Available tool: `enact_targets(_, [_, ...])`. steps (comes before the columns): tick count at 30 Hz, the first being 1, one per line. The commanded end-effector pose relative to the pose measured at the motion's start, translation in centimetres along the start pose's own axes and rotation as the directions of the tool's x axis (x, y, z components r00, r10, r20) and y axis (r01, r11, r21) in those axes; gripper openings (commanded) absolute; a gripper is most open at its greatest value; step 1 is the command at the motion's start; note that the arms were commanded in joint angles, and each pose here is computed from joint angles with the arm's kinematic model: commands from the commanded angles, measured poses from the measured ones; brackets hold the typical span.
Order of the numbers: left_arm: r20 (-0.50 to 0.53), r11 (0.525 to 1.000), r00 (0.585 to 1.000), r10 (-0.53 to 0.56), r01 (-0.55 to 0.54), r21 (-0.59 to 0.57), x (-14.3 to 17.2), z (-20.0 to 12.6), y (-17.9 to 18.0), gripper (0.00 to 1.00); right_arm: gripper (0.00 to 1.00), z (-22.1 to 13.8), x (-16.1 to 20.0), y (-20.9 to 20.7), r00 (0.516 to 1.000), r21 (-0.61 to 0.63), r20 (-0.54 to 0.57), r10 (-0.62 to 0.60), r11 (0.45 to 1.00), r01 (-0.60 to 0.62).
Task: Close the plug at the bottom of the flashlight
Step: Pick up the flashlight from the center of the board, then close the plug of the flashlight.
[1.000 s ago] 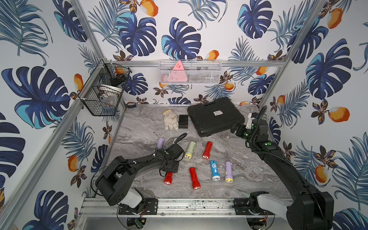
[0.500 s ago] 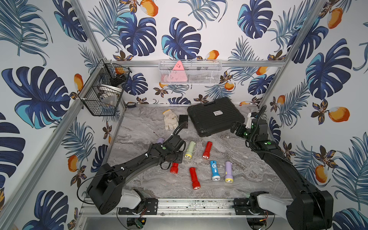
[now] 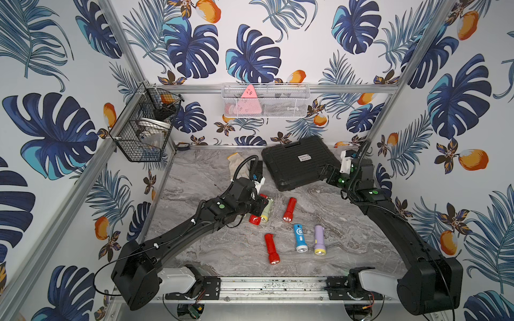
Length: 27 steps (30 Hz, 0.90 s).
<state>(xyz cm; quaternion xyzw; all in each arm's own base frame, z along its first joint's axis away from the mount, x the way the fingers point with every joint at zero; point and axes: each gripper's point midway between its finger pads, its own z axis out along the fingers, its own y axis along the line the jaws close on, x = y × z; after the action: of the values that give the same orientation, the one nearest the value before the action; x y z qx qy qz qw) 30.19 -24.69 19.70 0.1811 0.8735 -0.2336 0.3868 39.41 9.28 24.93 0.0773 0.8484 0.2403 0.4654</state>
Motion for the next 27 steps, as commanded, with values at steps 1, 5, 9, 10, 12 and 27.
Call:
enact_targets(1, [0.231,0.991,0.968,0.093,-0.113,0.075,-4.1,-0.8,-1.8,0.00,1.00,-0.2,-0.6,4.1,0.999,-0.210,-0.028,-0.035,0.977,0.028])
enact_targets(5, [0.315,0.981,0.941,0.123,-0.163,0.105,-5.4,-1.5,-2.6,0.00,1.00,-0.4,0.0,7.6,0.992,-0.379,-0.101,-0.074,0.925,0.030])
enact_targets(9, [0.323,0.961,0.933,0.160,-0.222,0.163,-5.5,-1.7,-3.8,0.00,1.00,-0.9,1.2,11.2,0.980,-0.488,-0.110,-0.167,0.868,0.093])
enact_targets(10, [0.329,0.956,0.930,0.163,-0.231,0.179,-5.6,-1.8,-4.1,0.00,1.00,-1.0,1.8,12.0,0.973,-0.505,-0.115,-0.198,0.855,0.114])
enact_targets(12, [0.334,0.946,0.927,0.172,-0.250,0.207,-5.7,-2.0,-4.4,0.00,1.00,-1.7,2.1,14.0,0.961,-0.548,-0.095,-0.259,0.820,0.166])
enact_targets(27, [0.558,0.774,0.795,0.238,-0.502,0.387,-5.0,-6.8,-9.1,0.00,0.96,-9.1,5.5,20.3,0.894,-0.843,0.009,-0.447,0.478,0.247])
